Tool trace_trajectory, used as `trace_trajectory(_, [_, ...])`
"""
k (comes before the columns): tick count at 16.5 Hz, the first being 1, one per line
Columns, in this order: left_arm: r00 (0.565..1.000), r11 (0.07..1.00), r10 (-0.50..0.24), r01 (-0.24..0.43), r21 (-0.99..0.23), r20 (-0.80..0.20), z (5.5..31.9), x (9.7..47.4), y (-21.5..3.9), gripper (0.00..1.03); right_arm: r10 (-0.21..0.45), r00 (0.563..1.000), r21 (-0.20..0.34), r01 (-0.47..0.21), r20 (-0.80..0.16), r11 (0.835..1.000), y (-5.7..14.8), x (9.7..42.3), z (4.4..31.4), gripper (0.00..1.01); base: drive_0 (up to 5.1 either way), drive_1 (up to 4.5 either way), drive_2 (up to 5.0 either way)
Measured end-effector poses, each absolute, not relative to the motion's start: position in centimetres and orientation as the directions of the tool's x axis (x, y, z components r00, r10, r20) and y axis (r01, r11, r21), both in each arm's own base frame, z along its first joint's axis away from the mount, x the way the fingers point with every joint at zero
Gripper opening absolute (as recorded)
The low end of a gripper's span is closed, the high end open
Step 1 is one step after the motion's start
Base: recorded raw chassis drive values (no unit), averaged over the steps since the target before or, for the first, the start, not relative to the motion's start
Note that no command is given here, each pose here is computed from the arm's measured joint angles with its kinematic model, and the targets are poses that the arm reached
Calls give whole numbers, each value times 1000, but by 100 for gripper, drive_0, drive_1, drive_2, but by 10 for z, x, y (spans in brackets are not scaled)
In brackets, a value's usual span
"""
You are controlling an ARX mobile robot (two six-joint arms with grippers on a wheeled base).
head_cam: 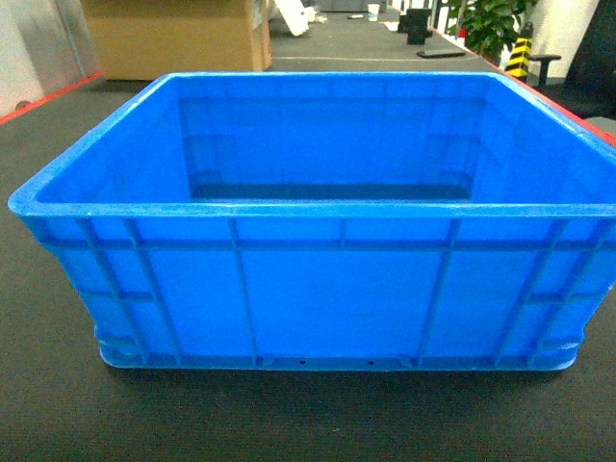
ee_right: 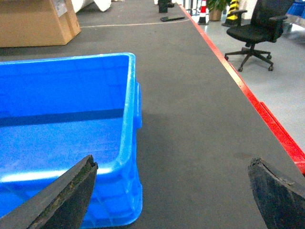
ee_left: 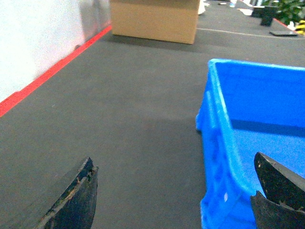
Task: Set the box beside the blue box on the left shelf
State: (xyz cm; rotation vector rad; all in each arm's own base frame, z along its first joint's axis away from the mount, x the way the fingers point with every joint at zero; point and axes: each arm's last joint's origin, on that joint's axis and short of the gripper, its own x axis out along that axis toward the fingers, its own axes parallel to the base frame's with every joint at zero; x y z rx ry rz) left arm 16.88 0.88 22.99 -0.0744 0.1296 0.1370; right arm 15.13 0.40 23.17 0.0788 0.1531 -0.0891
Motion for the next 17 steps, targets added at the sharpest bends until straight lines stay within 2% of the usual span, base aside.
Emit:
trace_trajectory(1, [983, 992, 89, -101, -70, -162, 247, 198, 8, 98, -44, 981, 69, 58, -187, 996, 3, 177, 253, 98, 0, 0, 0])
trace_trajectory(3, [966, 993, 56, -81, -89, -254, 255, 243, 3, 98, 7, 961, 78, 16, -277, 997, 5, 214, 262, 98, 0, 0, 0])
trace_trajectory(5, [934, 997, 22, -49, -67, -357, 256, 305, -18, 98, 35, 927, 80, -5, -373, 997, 17, 264, 260, 98, 0, 0, 0])
trace_trajectory(8, [885, 999, -3, -18, -40, -466, 246, 353, -43, 98, 59, 896, 76, -29, -440, 997, 33, 310, 255, 98, 0, 0, 0])
trace_trajectory(11, [845, 1000, 25, -30, -1, -535, 229, 374, -52, 98, 27, 856, 51, -1, -517, 999, 38, 338, 228, 98, 0, 0, 0])
trace_trajectory(13, [816, 999, 50, -48, 19, -576, 215, 387, -55, 98, 3, 806, 35, 21, -592, 999, 41, 349, 198, 98, 0, 0, 0])
trace_trajectory(16, [772, 998, 55, -59, 15, -633, 201, 390, -60, 98, 0, 802, 47, 36, -597, 998, 44, 352, 195, 98, 0, 0, 0])
trace_trajectory(17, [765, 998, 58, -61, 18, -641, 202, 389, -63, 95, 2, 798, 47, 33, -602, 998, 45, 351, 194, 90, 0, 0, 0])
